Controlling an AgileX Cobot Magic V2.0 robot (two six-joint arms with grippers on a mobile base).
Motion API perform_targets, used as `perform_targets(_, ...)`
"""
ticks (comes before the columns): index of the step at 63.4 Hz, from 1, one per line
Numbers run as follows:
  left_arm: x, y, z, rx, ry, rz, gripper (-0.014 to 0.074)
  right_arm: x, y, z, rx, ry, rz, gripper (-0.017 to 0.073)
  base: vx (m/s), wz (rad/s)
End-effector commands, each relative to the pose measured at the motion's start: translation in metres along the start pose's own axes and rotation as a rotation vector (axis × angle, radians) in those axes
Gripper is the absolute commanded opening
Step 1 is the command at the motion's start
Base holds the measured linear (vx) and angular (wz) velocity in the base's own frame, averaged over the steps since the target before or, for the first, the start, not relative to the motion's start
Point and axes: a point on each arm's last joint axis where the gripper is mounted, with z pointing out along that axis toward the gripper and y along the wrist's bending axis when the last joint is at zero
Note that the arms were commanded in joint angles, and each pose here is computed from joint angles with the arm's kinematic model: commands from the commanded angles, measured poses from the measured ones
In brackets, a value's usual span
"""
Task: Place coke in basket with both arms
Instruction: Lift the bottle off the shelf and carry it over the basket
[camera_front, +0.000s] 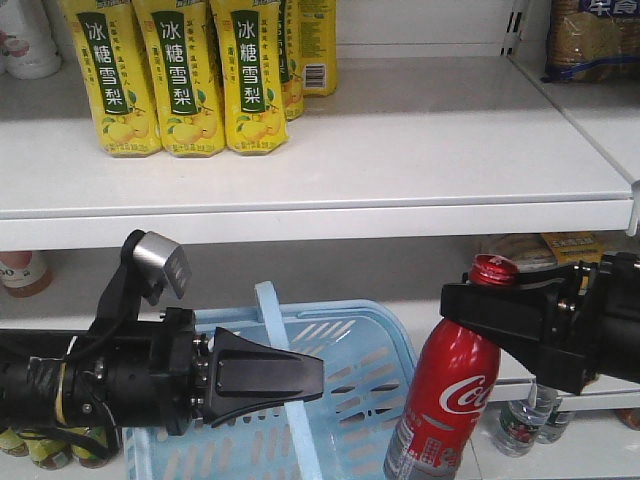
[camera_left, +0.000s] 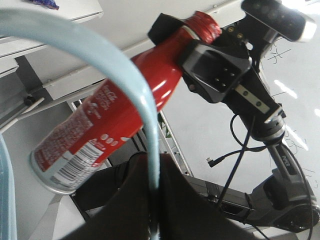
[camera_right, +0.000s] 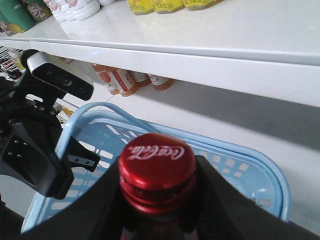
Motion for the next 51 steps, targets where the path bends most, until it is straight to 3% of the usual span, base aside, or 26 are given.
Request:
perform_targets(1,0.003,-0.034,-0.003,0.25,0.052,0.027,-0.0006,-0.014,0.002,0.001,-0.034,-0.061,0.029,-0.0003,0.0,0.0)
perform_targets(12,0.003,-0.034,-0.003,0.25,0.052,0.027,-0.0006,-0.006,0.003,0.02,-0.074,0.016,0.037,-0.0003,0.0,0.0)
perform_targets(18,0.003,-0.034,-0.003,0.25,0.052,0.027,-0.0006,-0.002,0.001,0.033,-0.009,0.042,-0.004,-0.0003,0.0,0.0)
perform_targets(27,0.003,-0.034,-0.003,0.25,0.052,0.027,-0.0006,-0.001,-0.003,0.049,0.094,0.024,-0.02,-0.0003,0.0,0.0)
perform_targets(51,0.003,-0.034,-0.003,0.25,0.052,0.027,-0.0006,0.019,-0.012,0.084,0.1,0.151,0.012,0.0001,0.0,0.0)
